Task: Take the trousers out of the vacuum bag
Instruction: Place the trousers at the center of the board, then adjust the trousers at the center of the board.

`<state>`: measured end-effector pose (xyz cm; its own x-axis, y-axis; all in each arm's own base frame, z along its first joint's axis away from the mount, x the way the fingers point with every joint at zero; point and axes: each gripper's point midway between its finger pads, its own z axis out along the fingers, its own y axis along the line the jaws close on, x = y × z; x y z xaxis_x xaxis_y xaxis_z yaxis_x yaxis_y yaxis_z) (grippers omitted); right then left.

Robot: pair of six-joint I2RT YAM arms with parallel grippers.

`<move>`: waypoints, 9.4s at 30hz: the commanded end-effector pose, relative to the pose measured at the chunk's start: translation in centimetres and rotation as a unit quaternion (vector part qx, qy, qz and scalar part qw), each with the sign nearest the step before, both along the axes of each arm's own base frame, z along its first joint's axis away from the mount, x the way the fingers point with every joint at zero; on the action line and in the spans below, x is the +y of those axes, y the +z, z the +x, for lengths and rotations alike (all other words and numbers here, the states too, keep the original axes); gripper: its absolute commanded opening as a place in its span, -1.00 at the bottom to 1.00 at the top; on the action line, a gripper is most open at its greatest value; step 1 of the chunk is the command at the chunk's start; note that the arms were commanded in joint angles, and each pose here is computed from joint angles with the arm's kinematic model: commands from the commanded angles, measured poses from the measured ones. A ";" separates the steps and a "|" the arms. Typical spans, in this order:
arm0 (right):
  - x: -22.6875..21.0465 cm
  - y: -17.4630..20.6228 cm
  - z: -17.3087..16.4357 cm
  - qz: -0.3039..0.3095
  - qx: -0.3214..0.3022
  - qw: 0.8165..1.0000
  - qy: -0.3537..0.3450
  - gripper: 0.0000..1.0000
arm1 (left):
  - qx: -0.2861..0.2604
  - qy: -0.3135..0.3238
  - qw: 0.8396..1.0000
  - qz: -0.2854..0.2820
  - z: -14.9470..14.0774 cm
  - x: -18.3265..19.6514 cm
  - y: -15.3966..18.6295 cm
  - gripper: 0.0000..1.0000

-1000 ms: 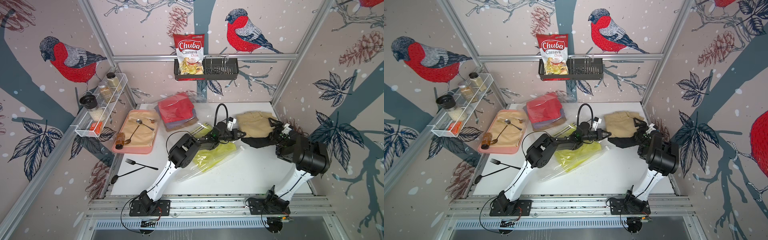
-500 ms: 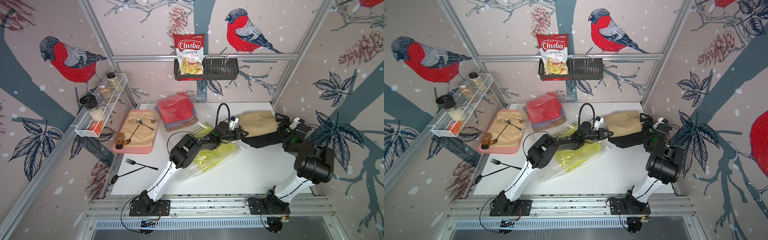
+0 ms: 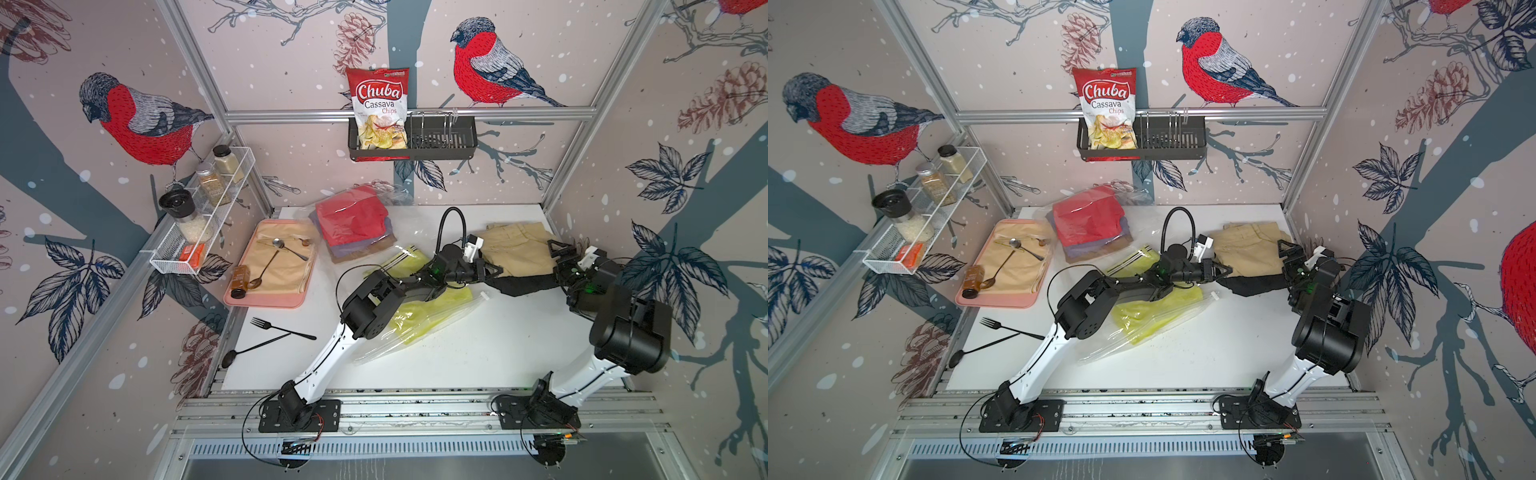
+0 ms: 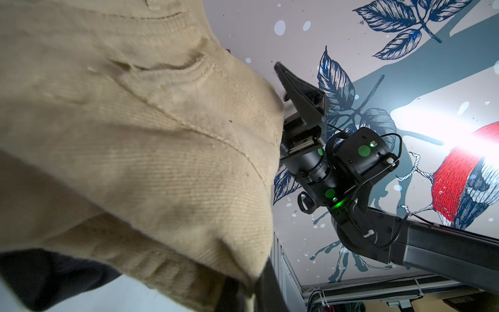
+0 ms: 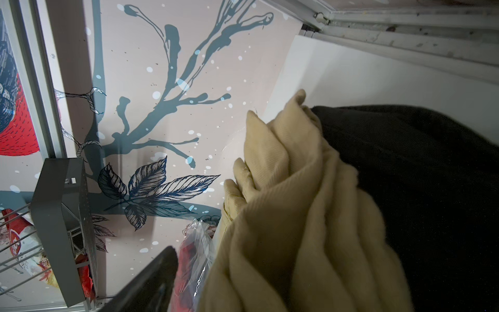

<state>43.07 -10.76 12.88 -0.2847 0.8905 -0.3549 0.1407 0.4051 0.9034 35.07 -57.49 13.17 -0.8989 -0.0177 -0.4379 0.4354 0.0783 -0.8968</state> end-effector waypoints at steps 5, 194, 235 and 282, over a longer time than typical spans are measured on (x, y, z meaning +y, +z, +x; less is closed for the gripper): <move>0.8 -1.0 0.1 0.008 0.004 0.999 0.032 0.09 | -0.018 -0.014 1.000 -0.018 -0.5 0.4 1.5 -1.00; -5.7 -5.2 2.9 -0.373 0.349 0.859 -0.022 1.00 | -0.031 0.006 0.995 0.092 3.5 4.9 -1.6 0.65; 4.0 0.1 0.4 -0.335 0.245 0.906 0.082 0.95 | -0.116 0.095 0.973 0.177 10.7 9.5 -0.4 0.67; 9.9 -3.4 12.3 -0.400 0.145 0.870 0.250 0.32 | -0.111 0.094 0.975 0.166 11.3 9.9 -3.1 0.67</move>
